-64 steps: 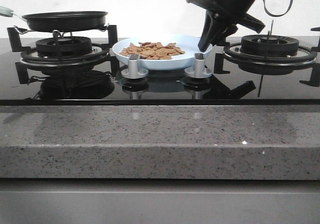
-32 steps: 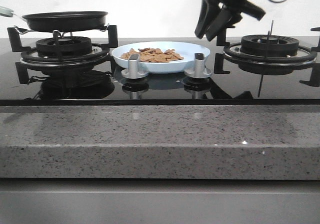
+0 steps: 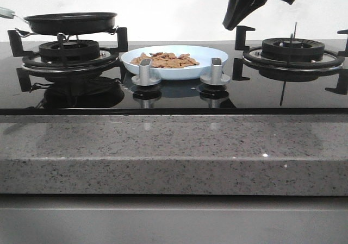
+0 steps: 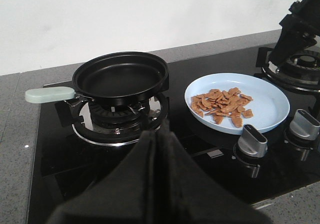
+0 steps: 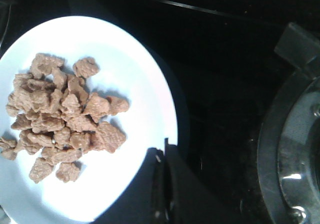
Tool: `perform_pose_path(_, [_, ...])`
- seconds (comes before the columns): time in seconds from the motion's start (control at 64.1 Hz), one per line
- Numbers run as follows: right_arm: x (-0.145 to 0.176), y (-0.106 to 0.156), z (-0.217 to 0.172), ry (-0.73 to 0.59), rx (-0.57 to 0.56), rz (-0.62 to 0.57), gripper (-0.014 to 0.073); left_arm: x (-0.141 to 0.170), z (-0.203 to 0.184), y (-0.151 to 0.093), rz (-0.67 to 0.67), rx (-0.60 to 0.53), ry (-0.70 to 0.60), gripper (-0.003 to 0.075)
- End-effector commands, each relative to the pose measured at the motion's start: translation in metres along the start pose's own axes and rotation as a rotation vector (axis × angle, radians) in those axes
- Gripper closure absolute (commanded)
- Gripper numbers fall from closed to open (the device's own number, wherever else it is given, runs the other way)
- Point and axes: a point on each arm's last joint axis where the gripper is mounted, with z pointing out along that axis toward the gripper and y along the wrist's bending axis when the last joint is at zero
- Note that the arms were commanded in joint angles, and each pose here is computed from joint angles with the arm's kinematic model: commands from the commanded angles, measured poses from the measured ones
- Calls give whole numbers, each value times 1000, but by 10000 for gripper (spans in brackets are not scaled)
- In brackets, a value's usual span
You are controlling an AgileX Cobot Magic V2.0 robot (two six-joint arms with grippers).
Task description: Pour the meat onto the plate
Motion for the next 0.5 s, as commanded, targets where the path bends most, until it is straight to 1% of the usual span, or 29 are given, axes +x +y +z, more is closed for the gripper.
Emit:
perform_pose_path(0.0, [-2,16,-52,-83,-9,-37,656,-14,-3,2,-29,-27,-86,741])
perform_pose_path(0.14, [-1,25,-84,-156,36,-79,656,-14,-3,2,-29,-27,-86,741])
perform_pose_path(0.312, [9,44,-136,-265,141,-164,656,-14,-3,2,-29,-27,-86,741])
perform_pose_path(0.484, [25,57,-183,-358,152,-198,656,-14,-3,2,-29,-27,-86,741])
